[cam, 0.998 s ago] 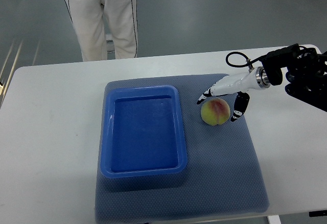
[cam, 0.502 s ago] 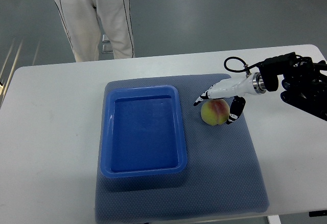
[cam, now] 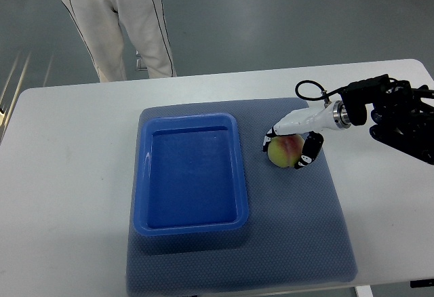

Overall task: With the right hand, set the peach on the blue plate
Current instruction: 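Lift the peach with the right hand and carry it over the blue tray, then lower the peach into the tray and open the right hand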

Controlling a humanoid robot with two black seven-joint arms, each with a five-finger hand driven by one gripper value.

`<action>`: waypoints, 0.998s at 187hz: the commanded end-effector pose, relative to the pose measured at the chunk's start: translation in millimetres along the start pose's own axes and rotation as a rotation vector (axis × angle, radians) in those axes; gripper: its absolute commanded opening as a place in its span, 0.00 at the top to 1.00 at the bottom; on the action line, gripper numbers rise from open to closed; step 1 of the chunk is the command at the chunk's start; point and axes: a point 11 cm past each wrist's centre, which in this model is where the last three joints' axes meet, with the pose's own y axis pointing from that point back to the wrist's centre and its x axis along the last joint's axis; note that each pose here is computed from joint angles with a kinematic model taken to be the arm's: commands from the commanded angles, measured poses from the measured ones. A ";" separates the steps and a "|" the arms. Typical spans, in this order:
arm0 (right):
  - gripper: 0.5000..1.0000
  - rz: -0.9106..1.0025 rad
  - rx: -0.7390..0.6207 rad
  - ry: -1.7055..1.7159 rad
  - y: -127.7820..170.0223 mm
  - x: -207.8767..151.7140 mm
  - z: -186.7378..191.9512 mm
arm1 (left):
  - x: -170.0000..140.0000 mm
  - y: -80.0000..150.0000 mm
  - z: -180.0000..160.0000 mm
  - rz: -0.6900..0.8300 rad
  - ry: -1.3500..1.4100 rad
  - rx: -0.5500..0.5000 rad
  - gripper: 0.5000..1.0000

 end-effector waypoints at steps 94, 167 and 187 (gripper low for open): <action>0.65 0.089 0.112 0.115 -38.0 90.3 -67.1 | 0.5 0.0 -0.1 0.002 -0.002 0.000 0.00; 0.58 0.057 0.205 0.088 -103.9 74.1 -123.2 | 0.5 0.0 0.1 0.001 0.002 0.000 0.00; 0.55 0.053 0.202 0.071 -106.5 65.7 -120.4 | 0.5 0.0 0.1 0.001 0.002 0.000 0.00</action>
